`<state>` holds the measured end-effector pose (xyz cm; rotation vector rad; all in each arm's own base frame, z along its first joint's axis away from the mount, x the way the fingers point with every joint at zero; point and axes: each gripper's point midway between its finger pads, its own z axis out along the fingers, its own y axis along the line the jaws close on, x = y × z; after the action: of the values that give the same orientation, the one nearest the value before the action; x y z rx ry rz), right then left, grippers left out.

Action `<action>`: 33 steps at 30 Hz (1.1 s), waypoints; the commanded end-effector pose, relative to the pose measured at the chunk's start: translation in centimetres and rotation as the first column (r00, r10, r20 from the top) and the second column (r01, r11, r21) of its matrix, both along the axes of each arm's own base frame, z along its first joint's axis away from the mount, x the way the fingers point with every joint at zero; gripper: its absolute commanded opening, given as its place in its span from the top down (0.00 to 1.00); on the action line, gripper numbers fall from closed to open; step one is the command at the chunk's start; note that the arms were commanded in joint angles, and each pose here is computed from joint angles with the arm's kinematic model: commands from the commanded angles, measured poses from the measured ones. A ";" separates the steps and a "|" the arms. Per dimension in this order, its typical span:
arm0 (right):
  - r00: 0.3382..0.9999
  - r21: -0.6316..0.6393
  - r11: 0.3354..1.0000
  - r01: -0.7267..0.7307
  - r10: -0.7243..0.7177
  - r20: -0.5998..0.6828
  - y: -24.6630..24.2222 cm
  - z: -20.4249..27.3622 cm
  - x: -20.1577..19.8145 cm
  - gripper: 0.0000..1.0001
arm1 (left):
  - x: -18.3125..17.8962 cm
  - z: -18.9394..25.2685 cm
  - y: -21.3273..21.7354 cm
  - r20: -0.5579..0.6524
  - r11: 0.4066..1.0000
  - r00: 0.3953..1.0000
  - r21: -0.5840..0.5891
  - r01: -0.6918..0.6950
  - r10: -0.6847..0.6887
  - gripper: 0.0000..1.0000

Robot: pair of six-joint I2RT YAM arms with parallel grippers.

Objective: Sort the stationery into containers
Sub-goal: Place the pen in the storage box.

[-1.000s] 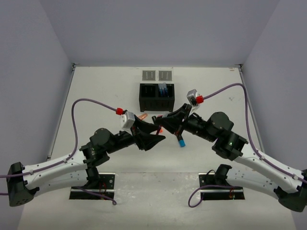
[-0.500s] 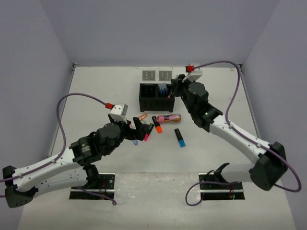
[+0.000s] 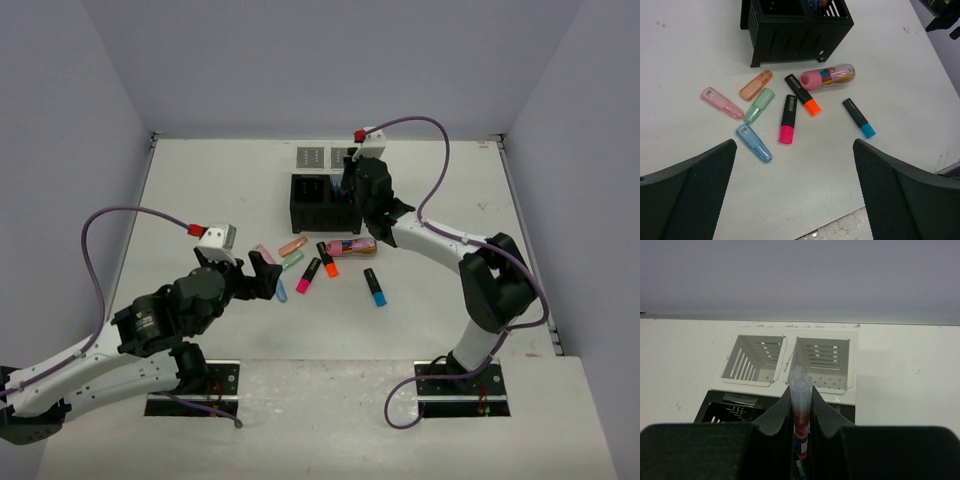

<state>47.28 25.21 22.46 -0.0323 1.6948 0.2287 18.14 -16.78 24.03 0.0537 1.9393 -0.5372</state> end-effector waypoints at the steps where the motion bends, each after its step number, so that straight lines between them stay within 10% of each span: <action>1: 0.999 0.078 0.997 -0.028 0.025 0.034 0.9 1.6 -0.2 0.84 | 0.0 1.2 0.8 0.015 1.000 1.000 -0.017 -0.022 0.022 0.00; 18: 0.995 0.048 0.997 -0.063 0.066 -0.069 0.8 1.2 -1.8 0.53 | 0.4 -1.1 1.1 -0.051 0.995 0.993 0.010 -0.103 0.104 0.00; 26: 0.993 0.114 0.993 -0.034 0.046 -0.105 -2.1 5.2 -6.1 0.52 | 1.3 -2.6 2.2 -0.082 0.972 0.969 0.056 -0.228 0.232 0.00; 33: 0.952 0.043 0.997 -0.058 0.068 -0.300 -6.1 1.5 -13.4 0.28 | 2.1 -2.9 -0.1 -0.112 0.972 0.969 0.100 -0.212 0.222 0.00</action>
<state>38.88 21.57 28.21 0.0155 1.7882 0.3691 19.28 -15.92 19.35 -0.0603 2.0857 -0.2963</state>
